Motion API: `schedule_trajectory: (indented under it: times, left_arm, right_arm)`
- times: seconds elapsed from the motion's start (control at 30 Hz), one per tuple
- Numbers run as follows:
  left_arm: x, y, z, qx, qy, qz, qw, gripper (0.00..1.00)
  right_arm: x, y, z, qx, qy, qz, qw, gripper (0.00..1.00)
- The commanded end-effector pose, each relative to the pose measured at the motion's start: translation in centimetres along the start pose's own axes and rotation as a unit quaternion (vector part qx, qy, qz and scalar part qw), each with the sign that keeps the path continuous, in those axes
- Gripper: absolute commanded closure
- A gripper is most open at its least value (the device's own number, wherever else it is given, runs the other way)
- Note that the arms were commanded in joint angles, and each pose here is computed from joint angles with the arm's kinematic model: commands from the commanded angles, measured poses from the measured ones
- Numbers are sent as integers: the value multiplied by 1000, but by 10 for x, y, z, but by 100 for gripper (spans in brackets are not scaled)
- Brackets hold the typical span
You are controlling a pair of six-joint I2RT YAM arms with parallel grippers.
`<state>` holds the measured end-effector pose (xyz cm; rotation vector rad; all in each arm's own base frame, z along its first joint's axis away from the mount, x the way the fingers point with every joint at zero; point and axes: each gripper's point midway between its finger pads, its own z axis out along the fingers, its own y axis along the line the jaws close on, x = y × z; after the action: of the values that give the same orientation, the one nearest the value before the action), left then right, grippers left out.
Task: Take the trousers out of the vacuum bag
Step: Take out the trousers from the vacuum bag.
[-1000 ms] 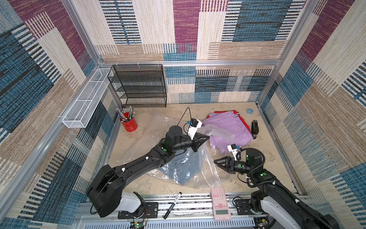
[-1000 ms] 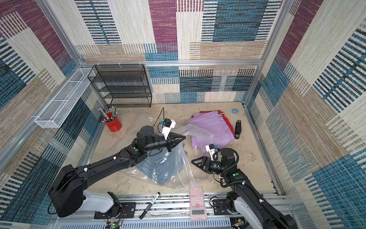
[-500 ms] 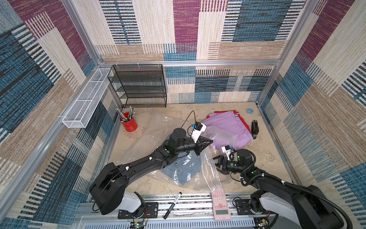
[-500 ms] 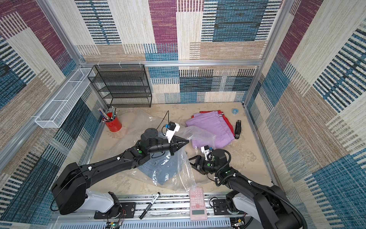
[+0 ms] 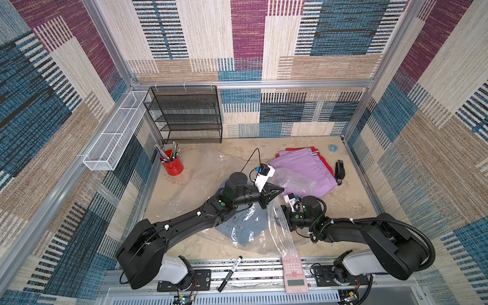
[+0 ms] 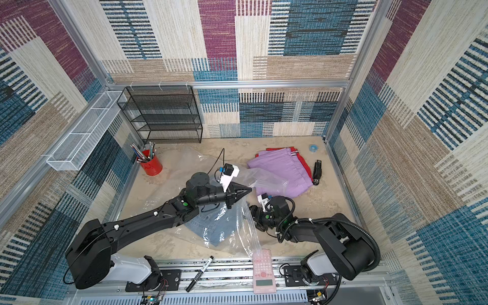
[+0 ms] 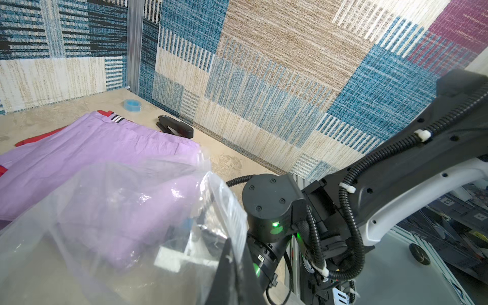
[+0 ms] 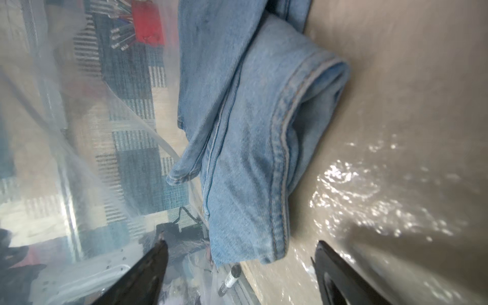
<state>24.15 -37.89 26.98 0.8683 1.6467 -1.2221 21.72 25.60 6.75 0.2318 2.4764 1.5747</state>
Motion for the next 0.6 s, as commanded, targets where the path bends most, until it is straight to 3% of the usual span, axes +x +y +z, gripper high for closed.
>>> schedule_trajectory:
  times: [0.0, 0.57]
  left_arm:
    - [-4, -3, -1, 6, -10, 18, 1000, 100]
    - [-8, -4, -3, 4, -14, 23, 1000, 100]
  right_arm:
    - [-11, 8, 8, -7, -13, -24, 1000, 10]
    - [-21, -9, 31, 34, -4, -11, 999, 6]
